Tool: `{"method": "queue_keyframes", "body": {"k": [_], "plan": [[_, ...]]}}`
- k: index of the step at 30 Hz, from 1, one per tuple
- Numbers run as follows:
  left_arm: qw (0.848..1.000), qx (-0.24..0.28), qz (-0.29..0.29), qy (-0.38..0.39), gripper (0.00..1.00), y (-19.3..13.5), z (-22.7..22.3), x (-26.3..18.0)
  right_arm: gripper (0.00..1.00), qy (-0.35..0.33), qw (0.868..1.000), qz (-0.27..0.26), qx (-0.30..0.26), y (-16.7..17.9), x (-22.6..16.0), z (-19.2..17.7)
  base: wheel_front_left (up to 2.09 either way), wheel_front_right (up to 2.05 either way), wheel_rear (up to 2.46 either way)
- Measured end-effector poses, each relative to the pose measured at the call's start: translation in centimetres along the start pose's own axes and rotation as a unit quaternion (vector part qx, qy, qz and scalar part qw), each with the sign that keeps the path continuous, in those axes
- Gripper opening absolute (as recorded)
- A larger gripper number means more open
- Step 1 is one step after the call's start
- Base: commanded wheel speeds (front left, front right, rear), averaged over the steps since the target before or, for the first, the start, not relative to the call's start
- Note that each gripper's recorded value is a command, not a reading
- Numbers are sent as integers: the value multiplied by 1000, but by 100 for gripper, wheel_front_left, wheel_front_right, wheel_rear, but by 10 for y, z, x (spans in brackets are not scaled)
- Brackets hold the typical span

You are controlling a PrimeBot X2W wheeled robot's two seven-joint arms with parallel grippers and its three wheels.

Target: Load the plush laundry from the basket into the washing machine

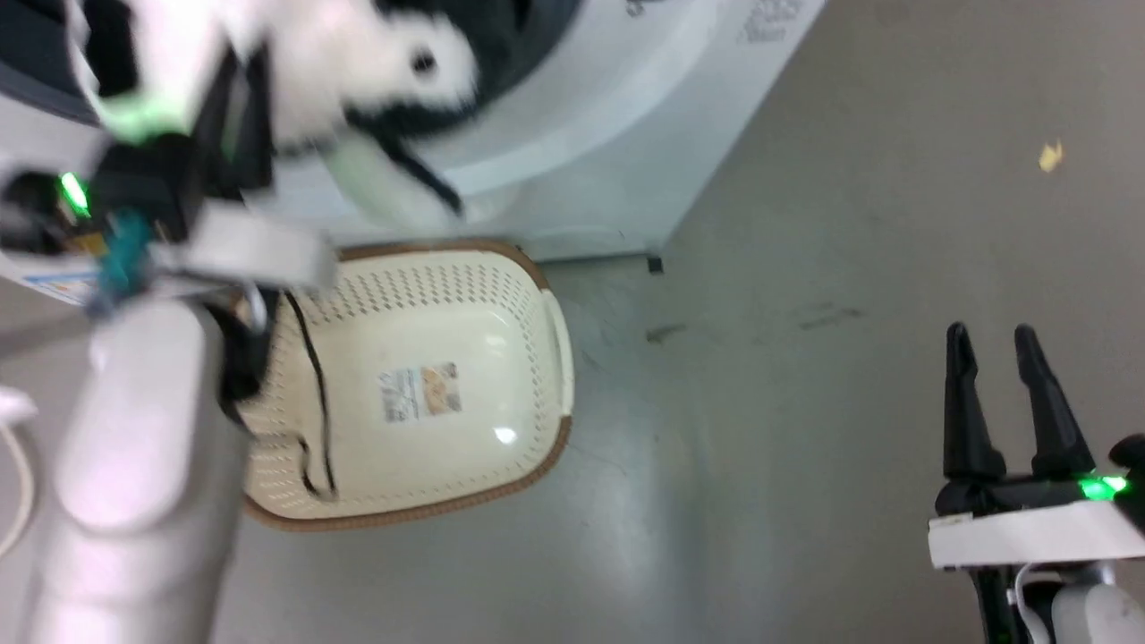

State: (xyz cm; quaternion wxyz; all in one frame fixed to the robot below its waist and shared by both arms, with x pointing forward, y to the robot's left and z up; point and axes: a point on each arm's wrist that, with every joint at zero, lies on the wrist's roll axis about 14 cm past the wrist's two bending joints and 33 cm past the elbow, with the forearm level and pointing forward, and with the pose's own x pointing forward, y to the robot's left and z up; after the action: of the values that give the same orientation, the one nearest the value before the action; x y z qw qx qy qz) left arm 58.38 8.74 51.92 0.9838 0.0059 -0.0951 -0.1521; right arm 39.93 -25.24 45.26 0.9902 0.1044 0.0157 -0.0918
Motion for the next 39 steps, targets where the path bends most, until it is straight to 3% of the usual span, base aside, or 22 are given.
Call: {"method": "queue_keyframes", "body": {"k": [9,16,26,34,35,36,39], "plan": [[999,22,-11,32,0,19,-26,82,100,28,999,-37,-1,-24,11,-23,0,0,0],[996,17,10,86,0,38,-75,138,100,62,997,-53,-5,-35,22,-51,0,0,0],[983,-7,36,179,0,54,-153,158,100,80,994,-66,-20,-47,29,-67,0,0,0],[980,-7,33,197,0,52,-177,159,100,88,994,-62,-22,-45,34,-76,0,0,0],[981,-5,32,193,68,52,-175,159,100,87,994,-60,-21,-44,34,-76,0,0,0],[981,-4,31,190,100,51,-173,159,100,86,994,-59,-21,-43,35,-75,0,0,0],[984,6,21,179,100,47,-163,156,100,75,995,-55,-21,-40,36,-67,0,0,0]]}}
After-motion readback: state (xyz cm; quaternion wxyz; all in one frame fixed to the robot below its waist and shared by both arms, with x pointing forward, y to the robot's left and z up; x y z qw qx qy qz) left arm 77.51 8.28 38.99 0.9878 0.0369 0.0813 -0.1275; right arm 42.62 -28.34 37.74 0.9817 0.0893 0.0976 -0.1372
